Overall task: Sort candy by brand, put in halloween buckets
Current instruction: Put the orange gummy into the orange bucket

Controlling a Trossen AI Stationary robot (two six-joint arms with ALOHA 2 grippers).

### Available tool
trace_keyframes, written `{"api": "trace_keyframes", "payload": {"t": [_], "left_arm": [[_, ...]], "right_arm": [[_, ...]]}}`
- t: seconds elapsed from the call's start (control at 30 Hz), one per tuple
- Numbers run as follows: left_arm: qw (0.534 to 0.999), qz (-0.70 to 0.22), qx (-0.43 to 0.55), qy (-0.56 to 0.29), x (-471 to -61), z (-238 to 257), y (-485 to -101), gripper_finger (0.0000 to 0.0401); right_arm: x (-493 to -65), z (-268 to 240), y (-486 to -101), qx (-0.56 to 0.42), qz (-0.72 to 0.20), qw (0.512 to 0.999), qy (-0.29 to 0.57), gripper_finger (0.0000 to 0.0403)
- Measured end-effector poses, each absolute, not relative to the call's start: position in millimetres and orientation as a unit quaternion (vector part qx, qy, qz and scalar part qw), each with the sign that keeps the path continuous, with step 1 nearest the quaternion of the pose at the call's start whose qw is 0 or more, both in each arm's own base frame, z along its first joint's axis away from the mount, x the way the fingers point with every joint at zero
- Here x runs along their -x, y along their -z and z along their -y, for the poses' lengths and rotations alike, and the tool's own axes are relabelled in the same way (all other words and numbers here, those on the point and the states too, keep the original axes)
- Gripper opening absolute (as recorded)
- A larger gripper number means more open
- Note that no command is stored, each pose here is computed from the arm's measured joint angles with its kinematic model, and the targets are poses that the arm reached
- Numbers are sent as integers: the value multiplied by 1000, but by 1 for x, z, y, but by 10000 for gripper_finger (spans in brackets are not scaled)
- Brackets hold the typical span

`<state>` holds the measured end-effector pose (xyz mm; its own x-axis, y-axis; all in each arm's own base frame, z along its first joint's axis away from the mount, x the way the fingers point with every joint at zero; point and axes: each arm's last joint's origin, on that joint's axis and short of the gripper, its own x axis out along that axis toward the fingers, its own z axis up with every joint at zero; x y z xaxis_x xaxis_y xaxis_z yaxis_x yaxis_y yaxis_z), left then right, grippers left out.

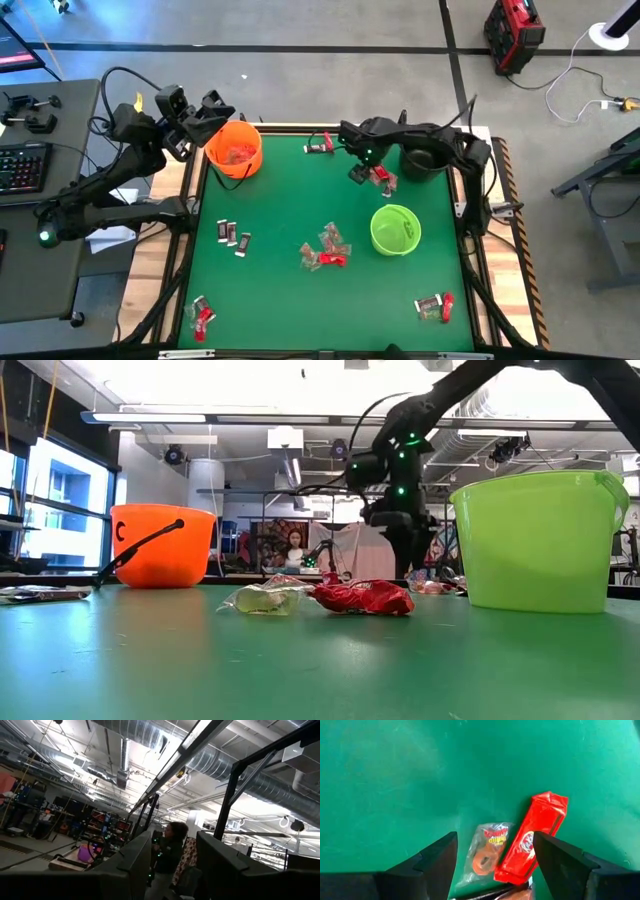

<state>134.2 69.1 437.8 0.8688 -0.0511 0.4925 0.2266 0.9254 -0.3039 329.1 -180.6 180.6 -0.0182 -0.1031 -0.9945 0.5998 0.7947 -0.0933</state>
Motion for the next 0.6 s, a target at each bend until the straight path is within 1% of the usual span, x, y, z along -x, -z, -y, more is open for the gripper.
{"api": "trace_keyframes", "payload": {"t": [0.13, 0.23, 0.33, 0.6], "left_arm": [[950, 246, 178, 73, -134, -69, -438, 146], [950, 246, 178, 72, -134, -69, -438, 146], [951, 247, 171, 69, -134, -69, -438, 146], [952, 248, 167, 67, -134, -69, -438, 146]], "right_arm": [[-331, 180, -171, -174, -683, 667, 242, 252], [-332, 179, -166, -169, -690, 663, 235, 237], [-333, 180, -159, -168, -697, 658, 232, 212], [-331, 182, -155, -167, -698, 656, 235, 128]]}}
